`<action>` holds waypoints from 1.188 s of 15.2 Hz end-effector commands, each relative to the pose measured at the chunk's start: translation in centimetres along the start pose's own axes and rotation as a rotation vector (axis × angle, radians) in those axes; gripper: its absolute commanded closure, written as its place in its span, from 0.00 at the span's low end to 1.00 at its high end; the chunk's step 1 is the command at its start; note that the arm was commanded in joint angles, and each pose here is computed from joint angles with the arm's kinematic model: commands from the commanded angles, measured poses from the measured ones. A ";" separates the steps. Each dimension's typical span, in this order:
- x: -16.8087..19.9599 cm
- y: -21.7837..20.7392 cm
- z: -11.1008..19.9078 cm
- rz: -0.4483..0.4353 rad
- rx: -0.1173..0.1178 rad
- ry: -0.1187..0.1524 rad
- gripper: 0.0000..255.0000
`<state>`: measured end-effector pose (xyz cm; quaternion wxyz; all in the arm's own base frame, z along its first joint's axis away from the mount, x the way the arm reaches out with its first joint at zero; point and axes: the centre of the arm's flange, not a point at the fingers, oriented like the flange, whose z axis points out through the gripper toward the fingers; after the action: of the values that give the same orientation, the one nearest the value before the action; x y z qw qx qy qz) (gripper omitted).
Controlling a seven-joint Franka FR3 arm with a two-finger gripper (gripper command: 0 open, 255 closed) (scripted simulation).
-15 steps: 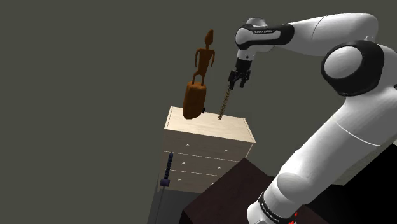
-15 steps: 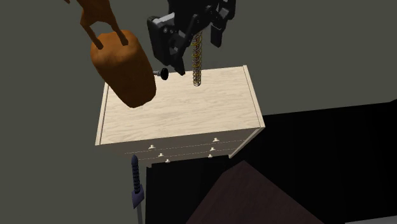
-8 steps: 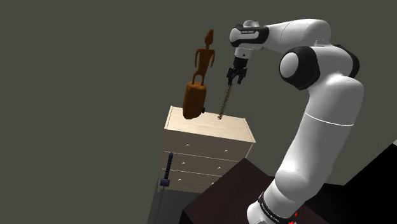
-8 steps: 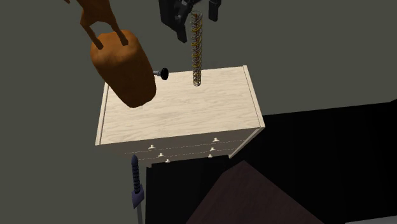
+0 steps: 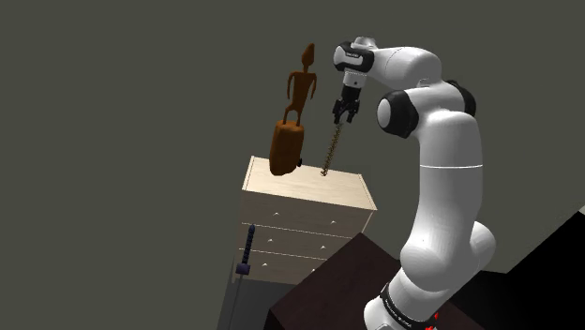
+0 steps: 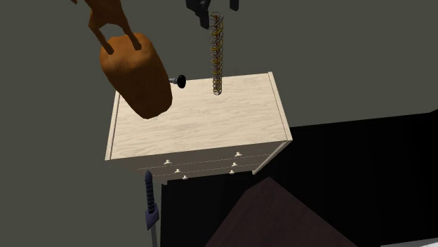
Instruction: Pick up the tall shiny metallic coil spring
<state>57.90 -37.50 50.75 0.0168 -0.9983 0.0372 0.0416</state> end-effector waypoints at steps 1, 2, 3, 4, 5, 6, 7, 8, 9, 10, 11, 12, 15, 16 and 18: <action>0.2 0.2 1.1 -0.001 0.000 0.000 0.00; 0.3 0.2 1.6 -0.001 0.000 0.000 0.00; 0.3 0.2 2.1 -0.001 0.000 0.000 0.00; 0.3 0.2 2.7 -0.001 0.000 0.000 0.00; 0.4 0.2 3.0 -0.001 0.000 0.000 0.00; 0.4 0.2 3.0 -0.001 0.000 0.000 0.00; 0.4 0.2 3.0 -0.001 0.000 0.000 0.00; 0.4 0.2 2.9 -0.001 0.001 0.000 1.00; 0.4 0.2 2.9 -0.001 0.001 0.000 1.00; 0.4 0.2 2.9 -0.001 0.001 0.000 1.00; 0.4 0.2 2.9 -0.001 0.000 0.000 1.00; 0.4 0.2 2.9 -0.001 0.000 0.000 1.00; 0.4 0.2 2.9 -0.001 0.000 0.000 1.00; 0.4 0.2 2.9 -0.001 0.000 0.000 1.00; 0.3 0.2 2.4 -0.001 0.000 0.000 1.00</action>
<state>58.04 -37.66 48.03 0.0168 -0.9983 0.0368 0.0413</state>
